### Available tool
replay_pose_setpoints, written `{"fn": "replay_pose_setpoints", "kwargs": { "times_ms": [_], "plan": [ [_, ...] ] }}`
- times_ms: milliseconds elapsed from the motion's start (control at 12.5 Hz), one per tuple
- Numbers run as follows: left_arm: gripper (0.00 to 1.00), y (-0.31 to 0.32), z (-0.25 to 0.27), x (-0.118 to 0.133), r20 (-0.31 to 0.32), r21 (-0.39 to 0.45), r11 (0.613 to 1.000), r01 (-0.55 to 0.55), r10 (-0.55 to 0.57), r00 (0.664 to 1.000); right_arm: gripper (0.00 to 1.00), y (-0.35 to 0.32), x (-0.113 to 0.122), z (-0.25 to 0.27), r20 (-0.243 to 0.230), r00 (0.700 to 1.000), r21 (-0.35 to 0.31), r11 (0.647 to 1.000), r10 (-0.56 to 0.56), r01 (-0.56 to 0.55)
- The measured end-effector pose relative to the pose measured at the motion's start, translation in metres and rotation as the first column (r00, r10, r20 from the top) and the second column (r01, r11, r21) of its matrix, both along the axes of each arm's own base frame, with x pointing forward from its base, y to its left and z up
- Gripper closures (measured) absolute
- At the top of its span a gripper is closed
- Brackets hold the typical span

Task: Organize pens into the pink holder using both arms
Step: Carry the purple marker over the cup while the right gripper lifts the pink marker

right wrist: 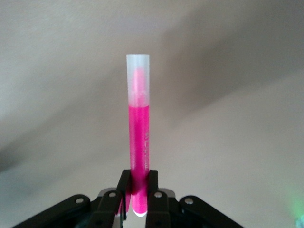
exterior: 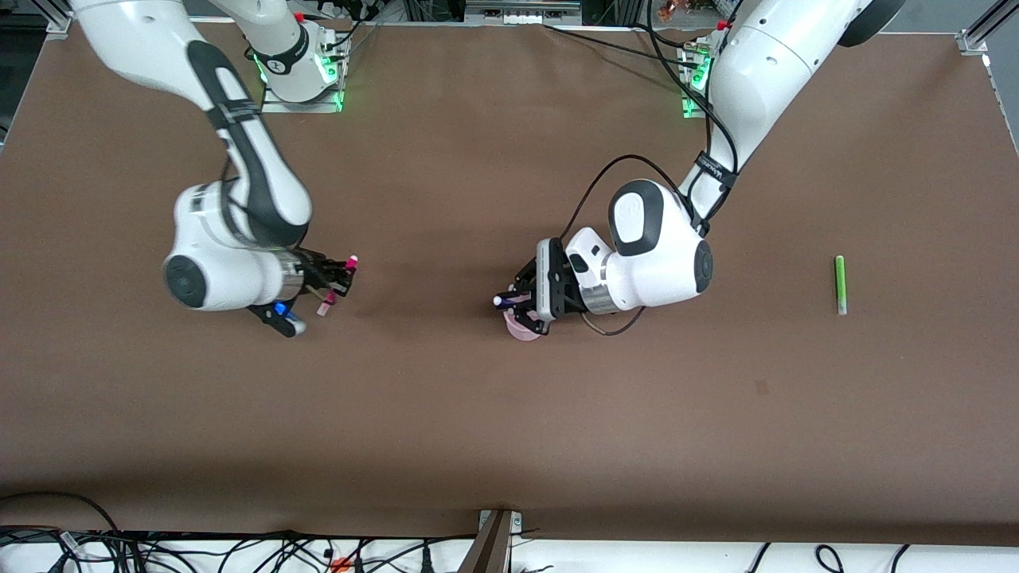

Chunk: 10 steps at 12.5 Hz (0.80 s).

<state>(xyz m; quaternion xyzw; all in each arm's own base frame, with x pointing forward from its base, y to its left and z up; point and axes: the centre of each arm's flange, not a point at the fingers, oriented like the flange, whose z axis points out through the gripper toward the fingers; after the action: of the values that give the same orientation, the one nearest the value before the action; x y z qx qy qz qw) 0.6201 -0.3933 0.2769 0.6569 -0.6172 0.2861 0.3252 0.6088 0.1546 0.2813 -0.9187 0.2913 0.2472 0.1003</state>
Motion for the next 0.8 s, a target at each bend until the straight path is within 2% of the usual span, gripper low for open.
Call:
{"fn": "replay_pose_setpoints", "kwargs": {
  "times_ms": [80, 319, 478, 638, 797],
  "plan": [
    [0.77, -0.001, 0.000, -0.001, -0.001, 0.001, 1.000, 0.002, -0.002, 1.000, 0.83, -0.003, 0.004, 0.012, -0.037, 0.999, 0.059, 0.998, -0.029, 0.032],
    [0.45, -0.002, 0.014, -0.002, -0.003, -0.008, 1.000, 0.006, -0.006, 1.000, 0.83, -0.003, 0.009, 0.041, -0.169, 0.979, 0.239, 0.959, -0.112, 0.151],
    [0.23, 0.002, 0.032, -0.004, -0.090, -0.002, 1.000, 0.022, -0.022, 0.996, 0.83, -0.005, 0.015, 0.051, -0.250, 0.949, 0.308, 0.913, -0.191, 0.265],
    [0.01, 0.024, 0.057, -0.004, -0.242, 0.098, 0.995, 0.037, -0.012, 0.970, 0.83, 0.003, 0.019, 0.054, -0.334, 0.907, 0.343, 0.864, -0.255, 0.369],
    [0.00, 0.060, 0.083, -0.002, -0.358, 0.225, 0.973, 0.042, 0.042, 0.933, 0.83, 0.019, 0.020, 0.052, -0.426, 0.857, 0.359, 0.815, -0.291, 0.455]
  ]
}}
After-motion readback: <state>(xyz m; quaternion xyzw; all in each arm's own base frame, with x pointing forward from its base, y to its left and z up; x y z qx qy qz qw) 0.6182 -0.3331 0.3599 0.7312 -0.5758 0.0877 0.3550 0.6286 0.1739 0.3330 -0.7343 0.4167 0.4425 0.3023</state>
